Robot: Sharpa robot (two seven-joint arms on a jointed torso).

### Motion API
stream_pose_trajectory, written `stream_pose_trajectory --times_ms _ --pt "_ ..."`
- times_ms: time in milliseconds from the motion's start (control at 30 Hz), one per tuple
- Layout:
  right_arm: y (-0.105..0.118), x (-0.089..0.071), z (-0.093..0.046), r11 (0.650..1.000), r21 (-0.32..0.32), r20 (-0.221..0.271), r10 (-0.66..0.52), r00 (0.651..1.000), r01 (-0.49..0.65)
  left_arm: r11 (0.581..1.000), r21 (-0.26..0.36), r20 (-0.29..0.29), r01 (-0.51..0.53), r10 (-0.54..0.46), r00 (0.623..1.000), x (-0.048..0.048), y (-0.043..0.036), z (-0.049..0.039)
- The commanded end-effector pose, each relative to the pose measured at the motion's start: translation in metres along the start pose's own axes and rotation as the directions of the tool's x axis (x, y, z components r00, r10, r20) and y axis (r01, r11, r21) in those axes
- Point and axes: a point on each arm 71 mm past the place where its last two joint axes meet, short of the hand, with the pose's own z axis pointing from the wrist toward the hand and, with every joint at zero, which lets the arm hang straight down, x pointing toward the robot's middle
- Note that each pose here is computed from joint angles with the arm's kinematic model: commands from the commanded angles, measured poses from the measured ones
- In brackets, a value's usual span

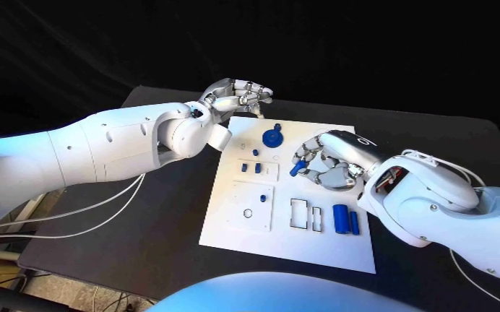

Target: Assemble the parts on the task board

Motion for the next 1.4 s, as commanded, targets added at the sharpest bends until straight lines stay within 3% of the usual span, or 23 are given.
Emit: stream_pose_trajectory --times_ms 33,333,700,1400 --pt "0.018 0.01 0.006 0.996 -0.082 0.018 -0.02 1.0 0.022 1.0 0.009 -0.025 0.014 -0.014 1.0 0.0042 -0.0006 0.0026" --pt "0.047 0.046 0.018 0.985 -0.175 -0.023 0.007 1.0 -0.01 1.0 0.009 -0.032 0.016 -0.016 0.999 0.0077 0.001 0.0082" --pt "0.054 0.085 0.023 0.98 -0.197 -0.082 0.021 0.996 -0.037 1.0 0.007 -0.036 0.017 -0.017 0.999 0.0096 0.0017 0.0106" --pt "0.049 0.105 0.029 0.984 -0.178 -0.127 -0.026 0.992 0.003 1.0 0.006 -0.039 0.018 -0.018 0.999 0.0107 0.0016 0.0106"
